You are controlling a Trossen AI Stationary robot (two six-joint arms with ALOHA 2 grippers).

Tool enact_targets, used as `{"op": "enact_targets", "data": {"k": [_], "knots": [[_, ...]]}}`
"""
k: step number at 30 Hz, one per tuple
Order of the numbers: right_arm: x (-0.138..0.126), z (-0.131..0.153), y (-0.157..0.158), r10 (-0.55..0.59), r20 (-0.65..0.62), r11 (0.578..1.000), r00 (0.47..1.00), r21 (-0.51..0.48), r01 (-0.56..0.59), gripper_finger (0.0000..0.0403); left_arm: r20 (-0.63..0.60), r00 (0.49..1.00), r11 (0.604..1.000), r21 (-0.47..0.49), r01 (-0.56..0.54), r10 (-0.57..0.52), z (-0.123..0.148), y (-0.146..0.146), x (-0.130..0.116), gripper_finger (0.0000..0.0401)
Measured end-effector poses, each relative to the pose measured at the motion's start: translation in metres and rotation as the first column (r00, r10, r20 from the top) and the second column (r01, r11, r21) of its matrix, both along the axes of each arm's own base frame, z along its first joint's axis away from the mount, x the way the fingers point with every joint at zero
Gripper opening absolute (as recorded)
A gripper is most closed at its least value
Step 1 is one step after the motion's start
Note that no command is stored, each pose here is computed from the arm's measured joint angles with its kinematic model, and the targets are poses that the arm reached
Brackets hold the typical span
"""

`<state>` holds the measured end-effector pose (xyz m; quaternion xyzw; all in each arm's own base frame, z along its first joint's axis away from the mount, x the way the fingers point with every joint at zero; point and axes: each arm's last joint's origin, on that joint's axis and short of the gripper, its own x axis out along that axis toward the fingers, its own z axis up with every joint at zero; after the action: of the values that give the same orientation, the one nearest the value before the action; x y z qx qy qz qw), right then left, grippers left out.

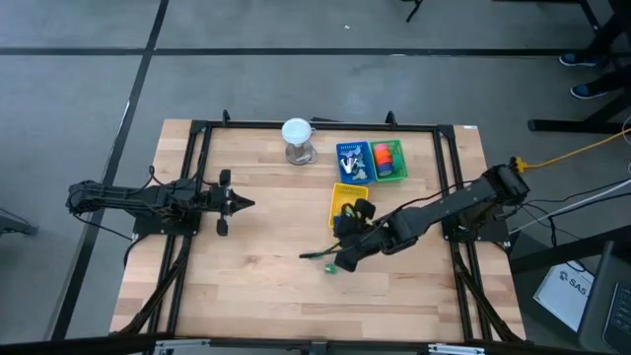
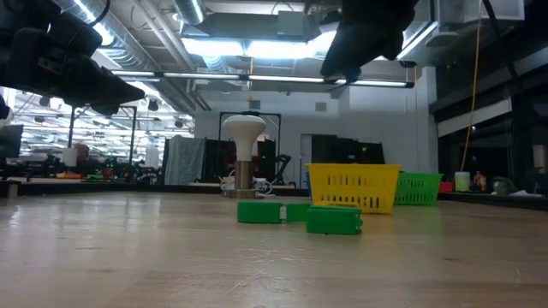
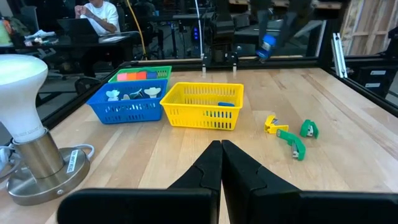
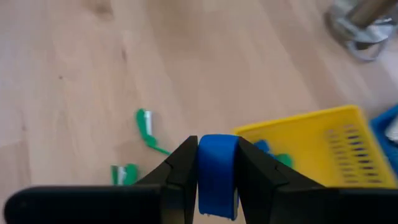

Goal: Pick and place Stapler, Stapler remover, tape
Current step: Put the blue stapler into the yellow bin

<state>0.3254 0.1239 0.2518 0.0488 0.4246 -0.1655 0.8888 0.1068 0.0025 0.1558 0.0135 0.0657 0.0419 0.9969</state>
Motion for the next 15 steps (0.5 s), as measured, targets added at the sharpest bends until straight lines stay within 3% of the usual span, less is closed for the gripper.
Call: {"op": "enact_targets", "data": {"k": [15], "knots": [[-0.026, 0.028, -0.045, -0.075, -0.102, 0.993, 0.992, -0.100, 0.065, 0.0090, 0.000, 1.000, 1.000, 0.000, 0.000, 0.000, 0.000, 0.000, 0.000, 0.0001]]}}
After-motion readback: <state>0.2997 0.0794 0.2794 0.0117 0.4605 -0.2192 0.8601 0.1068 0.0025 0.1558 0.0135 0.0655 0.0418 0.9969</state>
